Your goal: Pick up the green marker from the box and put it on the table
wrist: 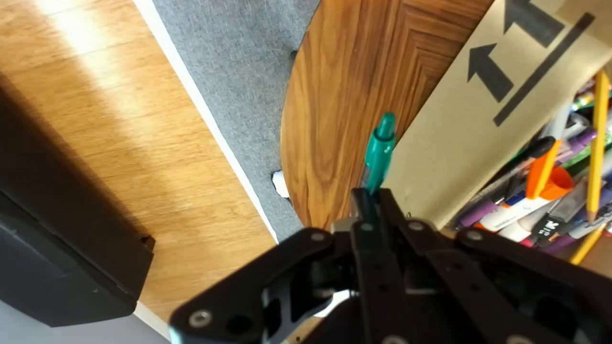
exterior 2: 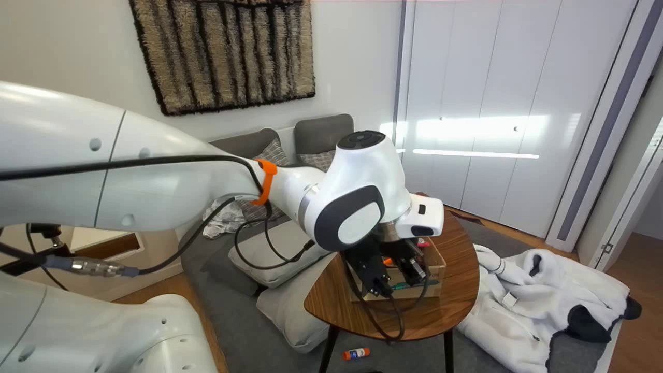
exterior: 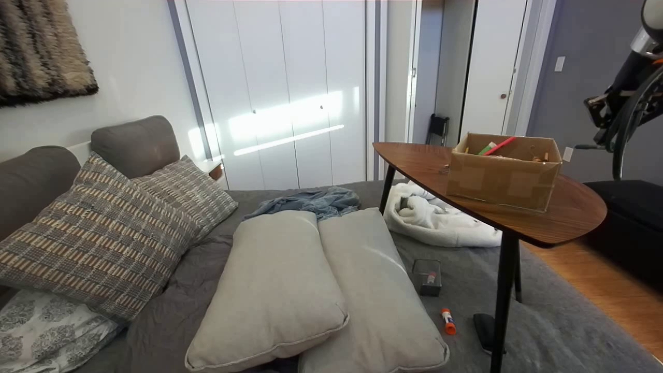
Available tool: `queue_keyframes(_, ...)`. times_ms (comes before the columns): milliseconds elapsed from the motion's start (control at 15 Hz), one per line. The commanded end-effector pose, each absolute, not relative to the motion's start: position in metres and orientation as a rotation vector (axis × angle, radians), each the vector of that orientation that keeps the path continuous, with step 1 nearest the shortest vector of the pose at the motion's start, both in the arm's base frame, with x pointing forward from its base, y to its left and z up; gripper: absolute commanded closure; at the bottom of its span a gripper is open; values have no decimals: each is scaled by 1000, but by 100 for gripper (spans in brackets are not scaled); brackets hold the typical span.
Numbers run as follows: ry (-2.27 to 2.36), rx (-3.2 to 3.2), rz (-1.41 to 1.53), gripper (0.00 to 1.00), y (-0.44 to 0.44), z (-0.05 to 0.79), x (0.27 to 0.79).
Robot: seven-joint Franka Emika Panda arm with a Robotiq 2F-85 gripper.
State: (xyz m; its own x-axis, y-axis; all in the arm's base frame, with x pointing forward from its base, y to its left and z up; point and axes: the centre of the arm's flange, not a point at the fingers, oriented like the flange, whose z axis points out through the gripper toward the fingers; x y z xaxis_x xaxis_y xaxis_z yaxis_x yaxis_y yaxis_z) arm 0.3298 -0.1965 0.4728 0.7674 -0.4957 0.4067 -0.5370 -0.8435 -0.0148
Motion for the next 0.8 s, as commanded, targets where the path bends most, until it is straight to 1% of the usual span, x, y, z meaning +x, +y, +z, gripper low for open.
queue_keyframes(0, -835, 2888, 700, 99, -198, 447, 331)
queue_keyframes(333, -854, 2936, 743, 99, -196, 419, 343)
queue_keyframes(733, -898, 3002, 689, 99, -196, 391, 354)
